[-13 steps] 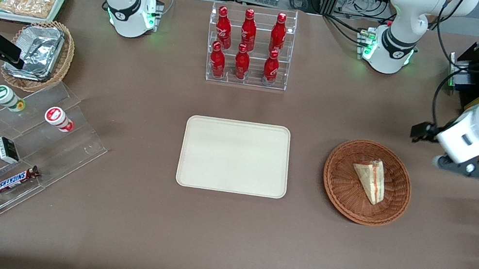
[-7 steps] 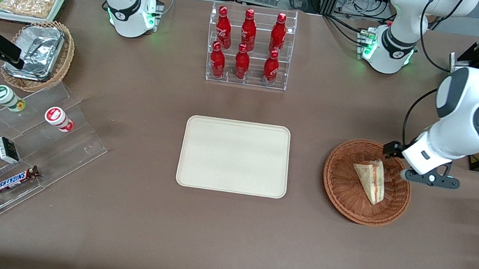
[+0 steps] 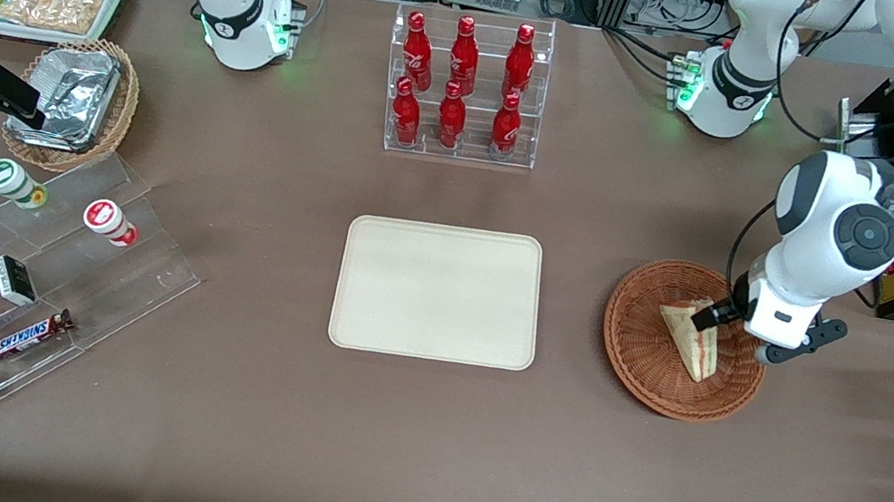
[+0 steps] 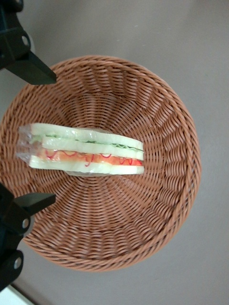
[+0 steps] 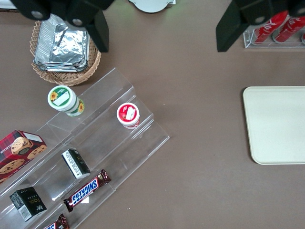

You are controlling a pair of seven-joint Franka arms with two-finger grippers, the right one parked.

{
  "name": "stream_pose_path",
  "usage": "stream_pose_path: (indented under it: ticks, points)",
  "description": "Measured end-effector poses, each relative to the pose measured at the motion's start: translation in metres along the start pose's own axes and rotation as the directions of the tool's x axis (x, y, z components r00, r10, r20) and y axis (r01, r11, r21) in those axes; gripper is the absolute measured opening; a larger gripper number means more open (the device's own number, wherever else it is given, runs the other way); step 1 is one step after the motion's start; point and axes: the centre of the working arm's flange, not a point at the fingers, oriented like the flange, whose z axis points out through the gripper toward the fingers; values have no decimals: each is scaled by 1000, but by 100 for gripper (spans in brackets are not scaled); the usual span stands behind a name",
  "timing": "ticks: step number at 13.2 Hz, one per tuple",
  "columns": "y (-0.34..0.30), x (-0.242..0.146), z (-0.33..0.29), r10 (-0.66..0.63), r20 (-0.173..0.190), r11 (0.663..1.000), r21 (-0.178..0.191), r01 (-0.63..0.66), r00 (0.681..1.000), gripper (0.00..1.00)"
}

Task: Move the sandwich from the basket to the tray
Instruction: 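Lower the left gripper and grasp the wrapped sandwich upright, then lift the sandwich and carry it with the left gripper over the tray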

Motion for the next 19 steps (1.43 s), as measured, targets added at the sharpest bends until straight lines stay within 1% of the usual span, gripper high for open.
stream_pose_path:
  ticks: [2,7,9,10,12,14,16,17,18,19]
  points:
    - [4,-3,12,-38,12,999,9,38,999,100]
    - [13,-12,50,-32,58,999,46,29,998,100]
    - [14,-14,64,-26,70,998,58,22,997,100]
    - [14,-14,69,-20,73,998,67,15,997,93]
    - [13,-14,72,10,63,996,84,-15,998,68]
    - [15,-12,66,60,54,994,86,-65,997,45]
    - [19,-6,48,112,64,989,95,-117,992,32]
    - [25,0,32,140,64,985,96,-146,988,29]
    - [33,3,14,179,61,979,92,-184,982,27]
    - [46,2,-3,225,57,970,85,-229,973,23]
